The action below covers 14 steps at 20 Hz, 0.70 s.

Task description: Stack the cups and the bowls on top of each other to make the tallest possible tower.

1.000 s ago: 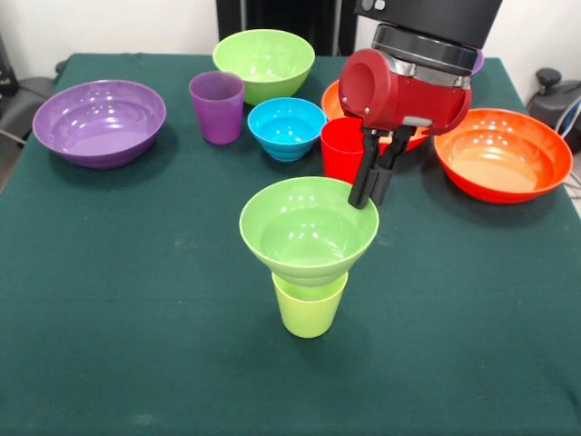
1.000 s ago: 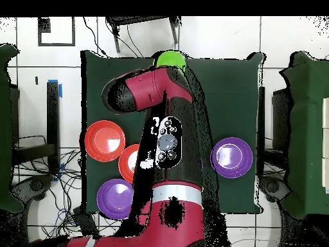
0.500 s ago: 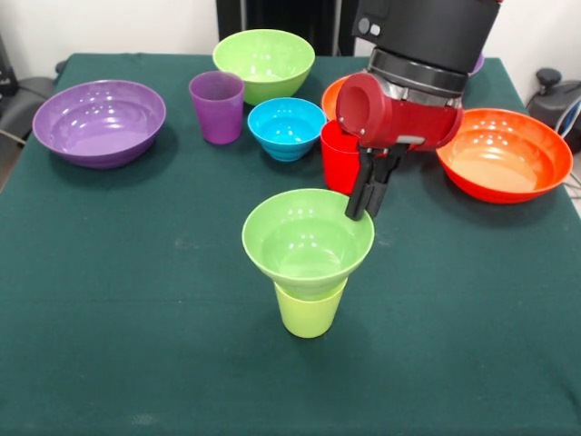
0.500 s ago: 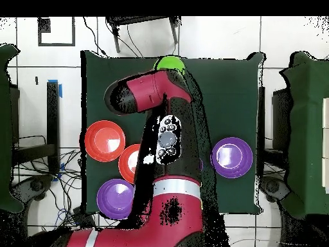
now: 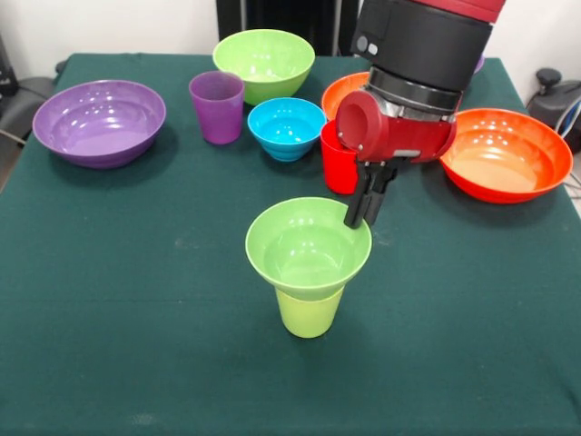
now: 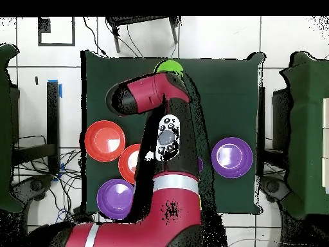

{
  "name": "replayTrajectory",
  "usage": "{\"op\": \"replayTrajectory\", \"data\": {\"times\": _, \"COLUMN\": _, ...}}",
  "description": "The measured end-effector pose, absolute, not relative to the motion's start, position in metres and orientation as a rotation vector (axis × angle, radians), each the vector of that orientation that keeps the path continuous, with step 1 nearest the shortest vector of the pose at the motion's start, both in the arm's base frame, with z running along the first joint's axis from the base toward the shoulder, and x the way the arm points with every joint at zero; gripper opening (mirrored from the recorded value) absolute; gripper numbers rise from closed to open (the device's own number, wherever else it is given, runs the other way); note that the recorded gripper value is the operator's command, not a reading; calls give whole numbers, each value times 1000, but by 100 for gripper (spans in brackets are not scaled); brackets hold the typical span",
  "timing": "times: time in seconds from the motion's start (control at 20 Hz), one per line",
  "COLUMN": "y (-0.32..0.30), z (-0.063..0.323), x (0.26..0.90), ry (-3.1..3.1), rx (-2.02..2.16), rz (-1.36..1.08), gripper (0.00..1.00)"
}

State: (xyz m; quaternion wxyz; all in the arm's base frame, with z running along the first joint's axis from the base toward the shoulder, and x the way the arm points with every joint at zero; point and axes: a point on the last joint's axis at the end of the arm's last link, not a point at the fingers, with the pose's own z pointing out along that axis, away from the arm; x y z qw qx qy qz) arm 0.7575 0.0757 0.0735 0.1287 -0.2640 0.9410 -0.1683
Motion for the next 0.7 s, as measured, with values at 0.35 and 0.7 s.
{"op": "replayTrajectory", "data": {"times": 0.35, "y": 78, "z": 60, "x": 752, "ry": 2754, "rx": -779, "rz": -482, "gripper": 0}}
{"op": "replayTrajectory", "data": {"times": 0.7, "y": 80, "z": 59, "x": 751, "ry": 2754, "rx": -785, "rz": -484, "gripper": 0}}
